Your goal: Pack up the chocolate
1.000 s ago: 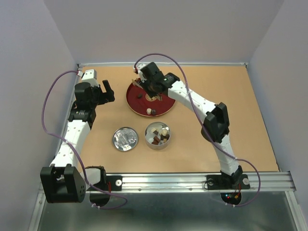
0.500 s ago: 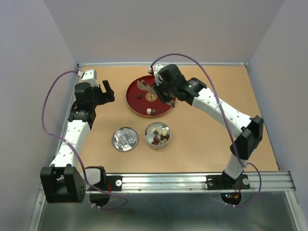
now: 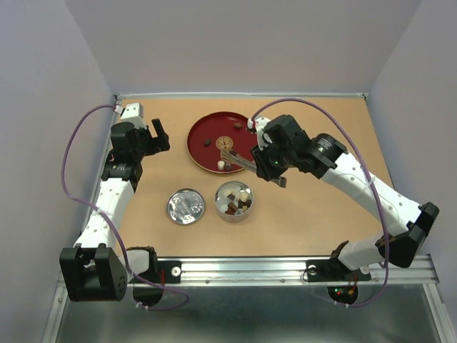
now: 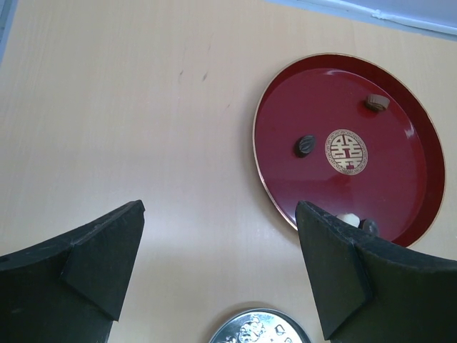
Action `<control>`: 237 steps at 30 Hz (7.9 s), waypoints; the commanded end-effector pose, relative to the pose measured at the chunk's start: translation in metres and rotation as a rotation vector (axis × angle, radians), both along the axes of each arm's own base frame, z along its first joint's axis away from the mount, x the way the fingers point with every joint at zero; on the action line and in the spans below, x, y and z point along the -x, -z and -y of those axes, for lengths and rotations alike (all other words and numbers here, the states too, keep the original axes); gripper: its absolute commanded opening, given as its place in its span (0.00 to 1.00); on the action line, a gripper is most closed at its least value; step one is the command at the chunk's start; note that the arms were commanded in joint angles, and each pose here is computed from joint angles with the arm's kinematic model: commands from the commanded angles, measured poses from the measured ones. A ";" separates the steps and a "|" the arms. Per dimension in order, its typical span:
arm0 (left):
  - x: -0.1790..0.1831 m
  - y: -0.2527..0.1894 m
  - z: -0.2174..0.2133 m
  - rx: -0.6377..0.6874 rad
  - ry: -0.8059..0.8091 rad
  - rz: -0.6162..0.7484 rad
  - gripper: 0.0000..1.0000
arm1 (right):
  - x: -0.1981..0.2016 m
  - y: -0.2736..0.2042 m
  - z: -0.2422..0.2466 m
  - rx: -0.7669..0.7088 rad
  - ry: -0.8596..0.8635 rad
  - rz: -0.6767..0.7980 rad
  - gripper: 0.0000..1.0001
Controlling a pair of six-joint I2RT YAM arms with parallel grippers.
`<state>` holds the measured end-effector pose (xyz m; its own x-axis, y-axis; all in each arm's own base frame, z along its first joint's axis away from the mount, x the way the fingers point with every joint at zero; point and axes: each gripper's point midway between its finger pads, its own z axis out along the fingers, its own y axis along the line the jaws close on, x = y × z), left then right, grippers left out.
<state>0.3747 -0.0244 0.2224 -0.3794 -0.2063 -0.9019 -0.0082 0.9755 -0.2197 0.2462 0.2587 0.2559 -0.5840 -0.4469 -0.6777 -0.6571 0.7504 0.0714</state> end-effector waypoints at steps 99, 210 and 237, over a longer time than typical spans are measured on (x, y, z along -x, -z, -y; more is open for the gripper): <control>-0.001 -0.025 -0.004 -0.009 -0.018 0.076 0.99 | 0.040 0.075 0.096 0.409 0.520 0.023 0.37; 0.134 0.146 0.147 0.082 -0.059 -0.343 0.99 | -0.098 -0.094 0.139 -0.425 0.721 0.559 0.76; 0.099 0.188 0.121 0.015 -0.120 -0.464 0.75 | -0.090 -0.094 0.149 -0.389 0.724 0.594 0.75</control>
<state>0.2682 -0.1421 0.0329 -0.7062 -0.3103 -0.6364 -0.2405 0.9505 -0.1965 0.3372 0.1164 0.3326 -0.2167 0.1823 -0.9591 -0.0710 0.9769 0.2017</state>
